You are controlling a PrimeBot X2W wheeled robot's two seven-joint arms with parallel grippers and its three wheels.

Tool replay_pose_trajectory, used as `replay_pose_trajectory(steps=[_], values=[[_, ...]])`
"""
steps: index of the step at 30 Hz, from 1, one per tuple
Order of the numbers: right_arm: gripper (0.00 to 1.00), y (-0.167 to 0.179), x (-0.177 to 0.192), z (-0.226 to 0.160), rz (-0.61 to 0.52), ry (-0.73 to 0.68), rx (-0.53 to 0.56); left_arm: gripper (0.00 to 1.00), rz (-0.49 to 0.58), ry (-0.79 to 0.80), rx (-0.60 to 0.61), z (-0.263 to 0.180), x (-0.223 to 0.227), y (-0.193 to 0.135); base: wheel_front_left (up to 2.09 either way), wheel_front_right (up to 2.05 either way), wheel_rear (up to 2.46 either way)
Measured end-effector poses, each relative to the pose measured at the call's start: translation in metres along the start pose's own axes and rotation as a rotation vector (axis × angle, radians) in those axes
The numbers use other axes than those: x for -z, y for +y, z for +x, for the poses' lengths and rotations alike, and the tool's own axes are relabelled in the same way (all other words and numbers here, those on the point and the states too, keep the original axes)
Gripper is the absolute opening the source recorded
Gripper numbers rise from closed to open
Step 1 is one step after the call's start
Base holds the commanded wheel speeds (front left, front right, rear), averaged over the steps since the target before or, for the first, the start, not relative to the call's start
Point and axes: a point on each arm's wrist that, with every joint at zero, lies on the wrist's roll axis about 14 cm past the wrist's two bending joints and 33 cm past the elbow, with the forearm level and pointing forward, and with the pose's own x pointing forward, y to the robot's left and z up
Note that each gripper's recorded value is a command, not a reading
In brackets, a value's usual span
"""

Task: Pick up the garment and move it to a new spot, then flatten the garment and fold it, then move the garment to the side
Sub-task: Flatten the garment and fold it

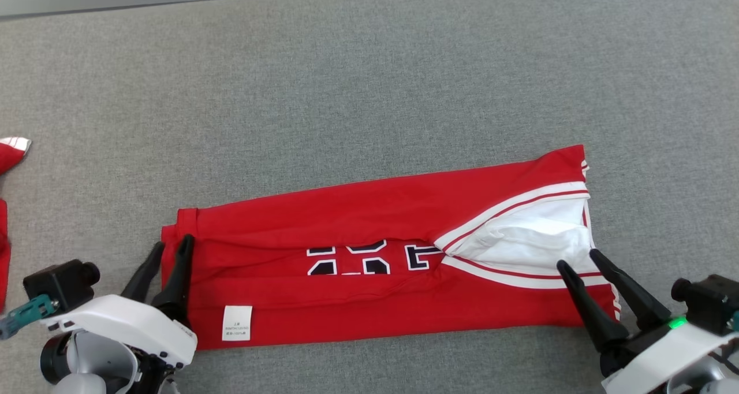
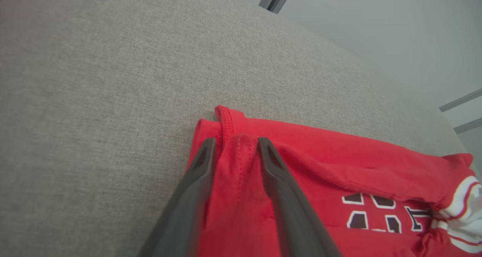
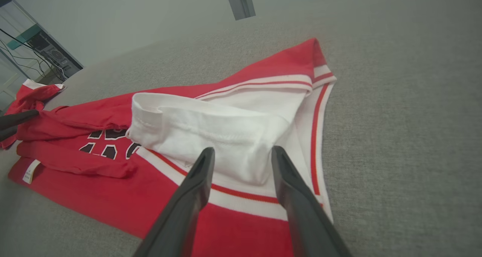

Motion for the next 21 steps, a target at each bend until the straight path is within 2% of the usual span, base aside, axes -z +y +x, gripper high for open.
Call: replay_pose_trajectory(steps=[5, 9, 16, 17, 21], values=[[1.0, 0.0, -0.01, -0.012, 0.013, -0.06, 0.037, 1.0, 0.014, -0.096, -0.025, -0.006, -0.015, 0.004, 0.0, 0.0, 0.0], [1.0, -0.003, -0.044, -0.02, -0.005, -0.201, 0.077, 1.0, 0.06, -0.238, -0.039, -0.015, -0.042, 0.001, 0.0, 0.0, 0.0], [1.0, -0.008, -0.106, -0.035, -0.061, -0.438, 0.172, 1.0, 0.152, -0.499, 0.025, -0.035, -0.1, -0.038, 0.0, 0.0, 0.0], [1.0, -0.011, -0.122, -0.038, -0.103, -0.485, 0.202, 1.0, 0.181, -0.563, 0.046, -0.041, -0.113, -0.05, 0.0, 0.0, 0.0], [1.0, -0.01, -0.138, -0.037, -0.163, -0.523, 0.225, 1.0, 0.242, -0.655, 0.074, -0.052, -0.13, -0.066, 0.0, 0.0, 0.0]])
